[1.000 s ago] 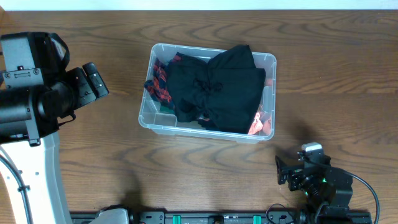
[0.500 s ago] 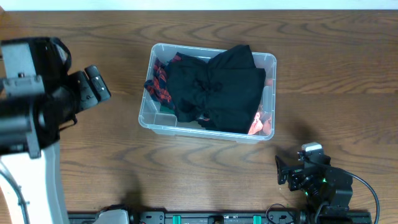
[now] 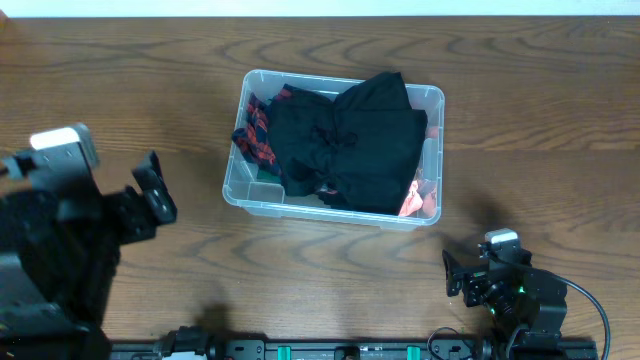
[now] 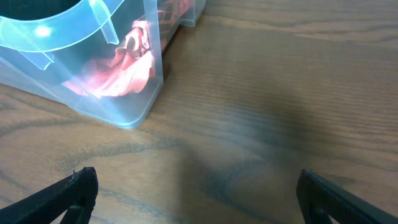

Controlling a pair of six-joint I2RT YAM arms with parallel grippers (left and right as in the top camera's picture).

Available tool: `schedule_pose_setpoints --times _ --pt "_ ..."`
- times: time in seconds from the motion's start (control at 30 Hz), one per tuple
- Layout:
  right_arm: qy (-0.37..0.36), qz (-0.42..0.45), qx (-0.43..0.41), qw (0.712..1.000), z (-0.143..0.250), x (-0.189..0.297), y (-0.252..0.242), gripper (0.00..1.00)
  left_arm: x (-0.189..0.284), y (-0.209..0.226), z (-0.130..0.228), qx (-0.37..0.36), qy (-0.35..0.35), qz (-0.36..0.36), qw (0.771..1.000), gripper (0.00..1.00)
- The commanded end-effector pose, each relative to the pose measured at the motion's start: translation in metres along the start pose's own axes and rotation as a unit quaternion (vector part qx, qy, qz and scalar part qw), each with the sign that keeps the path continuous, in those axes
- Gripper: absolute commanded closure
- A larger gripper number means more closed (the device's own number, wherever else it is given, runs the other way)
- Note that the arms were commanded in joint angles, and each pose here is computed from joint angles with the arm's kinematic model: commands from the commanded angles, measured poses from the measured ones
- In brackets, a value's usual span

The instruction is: Pack container

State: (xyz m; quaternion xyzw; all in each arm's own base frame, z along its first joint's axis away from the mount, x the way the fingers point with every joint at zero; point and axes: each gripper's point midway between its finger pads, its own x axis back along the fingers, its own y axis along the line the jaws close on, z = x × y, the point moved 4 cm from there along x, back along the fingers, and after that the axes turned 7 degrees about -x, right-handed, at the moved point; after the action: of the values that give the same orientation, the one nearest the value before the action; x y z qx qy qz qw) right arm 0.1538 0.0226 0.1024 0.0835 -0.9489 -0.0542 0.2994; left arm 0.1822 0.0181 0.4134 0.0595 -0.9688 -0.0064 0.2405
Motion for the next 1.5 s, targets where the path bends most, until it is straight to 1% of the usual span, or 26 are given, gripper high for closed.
schedule_pose_setpoints --times 0.0,0.3,0.47,0.67,1.0,1.47 --pt "0.001 -0.01 0.012 1.0 0.002 -0.002 0.003 0.01 -0.008 -0.005 0.026 -0.037 -0.004 0.014 0.999 0.02" --pt "0.001 -0.01 0.012 1.0 0.002 -0.002 0.003 0.01 -0.024 -0.009 0.107 -0.037 -0.008 0.027 0.999 0.02" --pt "0.001 -0.01 0.012 1.0 0.002 -0.002 0.003 0.01 -0.047 -0.012 0.158 -0.037 0.003 0.027 0.999 0.02" --pt "0.001 -0.01 0.012 1.0 0.002 -0.002 0.003 0.01 -0.079 -0.022 0.199 -0.036 -0.012 0.055 0.998 0.02" --pt "0.001 -0.01 0.012 1.0 0.002 -0.002 0.003 0.01 -0.096 -0.033 0.237 -0.042 -0.029 0.084 0.995 0.02" --pt "0.001 -0.01 0.012 1.0 0.002 -0.002 0.003 0.01 -0.125 -0.034 0.289 -0.044 0.043 0.083 0.995 0.02"
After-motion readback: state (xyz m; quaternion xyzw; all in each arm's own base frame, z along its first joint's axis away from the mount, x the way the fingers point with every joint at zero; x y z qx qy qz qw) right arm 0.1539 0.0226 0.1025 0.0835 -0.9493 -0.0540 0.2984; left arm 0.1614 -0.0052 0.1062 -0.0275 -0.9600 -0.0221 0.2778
